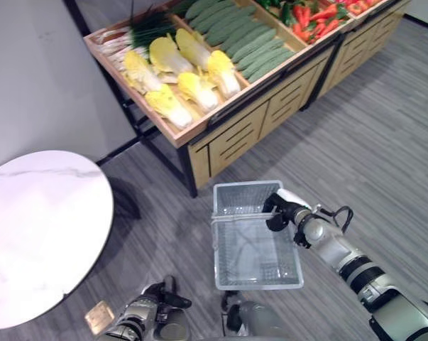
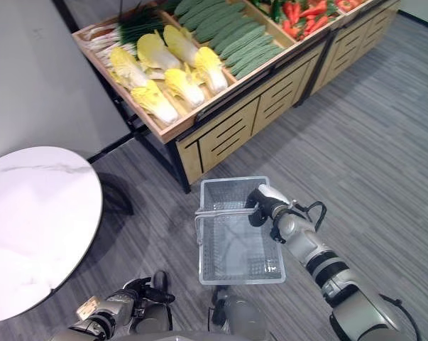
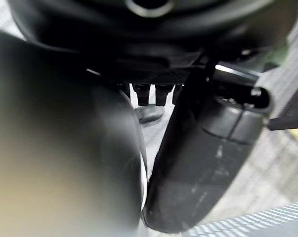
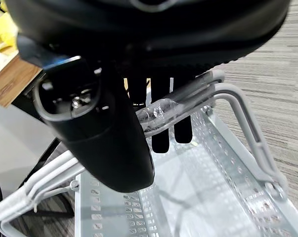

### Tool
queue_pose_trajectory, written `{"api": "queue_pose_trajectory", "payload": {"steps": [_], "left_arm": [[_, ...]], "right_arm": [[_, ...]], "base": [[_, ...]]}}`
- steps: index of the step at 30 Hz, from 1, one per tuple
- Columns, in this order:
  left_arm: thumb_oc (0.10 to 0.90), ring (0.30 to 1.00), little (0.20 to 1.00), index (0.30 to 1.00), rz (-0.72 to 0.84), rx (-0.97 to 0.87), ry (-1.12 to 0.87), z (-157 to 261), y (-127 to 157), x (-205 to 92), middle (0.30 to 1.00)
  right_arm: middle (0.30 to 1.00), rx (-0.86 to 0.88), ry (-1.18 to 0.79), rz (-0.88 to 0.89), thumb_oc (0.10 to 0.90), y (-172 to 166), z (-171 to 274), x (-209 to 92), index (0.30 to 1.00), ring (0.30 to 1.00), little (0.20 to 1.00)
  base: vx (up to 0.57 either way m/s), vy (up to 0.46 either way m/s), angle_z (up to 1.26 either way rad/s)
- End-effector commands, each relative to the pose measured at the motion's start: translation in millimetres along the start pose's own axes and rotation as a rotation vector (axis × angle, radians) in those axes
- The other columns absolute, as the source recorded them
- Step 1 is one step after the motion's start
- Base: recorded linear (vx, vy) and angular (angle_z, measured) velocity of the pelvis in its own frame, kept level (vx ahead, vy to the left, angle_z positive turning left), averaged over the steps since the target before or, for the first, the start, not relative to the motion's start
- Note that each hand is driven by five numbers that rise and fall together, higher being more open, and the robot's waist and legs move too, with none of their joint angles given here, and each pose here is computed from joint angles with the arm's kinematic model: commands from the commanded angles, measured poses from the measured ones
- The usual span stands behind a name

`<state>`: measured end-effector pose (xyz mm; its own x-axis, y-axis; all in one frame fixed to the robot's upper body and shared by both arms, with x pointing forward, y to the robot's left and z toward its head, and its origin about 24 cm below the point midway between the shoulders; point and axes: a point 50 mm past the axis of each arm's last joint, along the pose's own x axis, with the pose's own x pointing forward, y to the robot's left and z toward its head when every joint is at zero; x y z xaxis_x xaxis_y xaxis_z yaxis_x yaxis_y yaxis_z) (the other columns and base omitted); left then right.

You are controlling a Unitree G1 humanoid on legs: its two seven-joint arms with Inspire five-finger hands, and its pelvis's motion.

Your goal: Get the vegetables into the basket

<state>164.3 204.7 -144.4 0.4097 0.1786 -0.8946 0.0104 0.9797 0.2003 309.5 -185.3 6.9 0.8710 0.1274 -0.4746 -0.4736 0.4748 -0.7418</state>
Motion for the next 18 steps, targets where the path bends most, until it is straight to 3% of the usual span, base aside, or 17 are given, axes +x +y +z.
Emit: {"api": "queue_pose_trajectory", "payload": {"steps": [1, 8, 18], "left_arm": [[0.9, 1.0, 1.0, 1.0, -0.014, 0.03, 0.054, -21, -8, -1, 1.0], [0.9, 1.0, 1.0, 1.0, 0.023, 0.076, 0.058, -21, 9, -1, 1.0], [0.9, 1.0, 1.0, 1.0, 0.036, 0.081, 0.026, -12, 14, 0, 1.0]], "right_arm": [[0.3, 0.031, -0.265, -0.195, 0.4, -56, 58, -1, 0.3, 0.3, 0.3], [0.3, 0.082, -0.24, -0.141, 0.4, -37, 54, 3, 0.3, 0.3, 0.3], [0.3, 0.092, -0.219, -0.163, 0.4, -39, 46, -1, 0.3, 0.3, 0.3]], "base": [[0.1, 0.092, -0.88], [0.08, 0.285, -1.02], [0.02, 0.143, -0.22]]}}
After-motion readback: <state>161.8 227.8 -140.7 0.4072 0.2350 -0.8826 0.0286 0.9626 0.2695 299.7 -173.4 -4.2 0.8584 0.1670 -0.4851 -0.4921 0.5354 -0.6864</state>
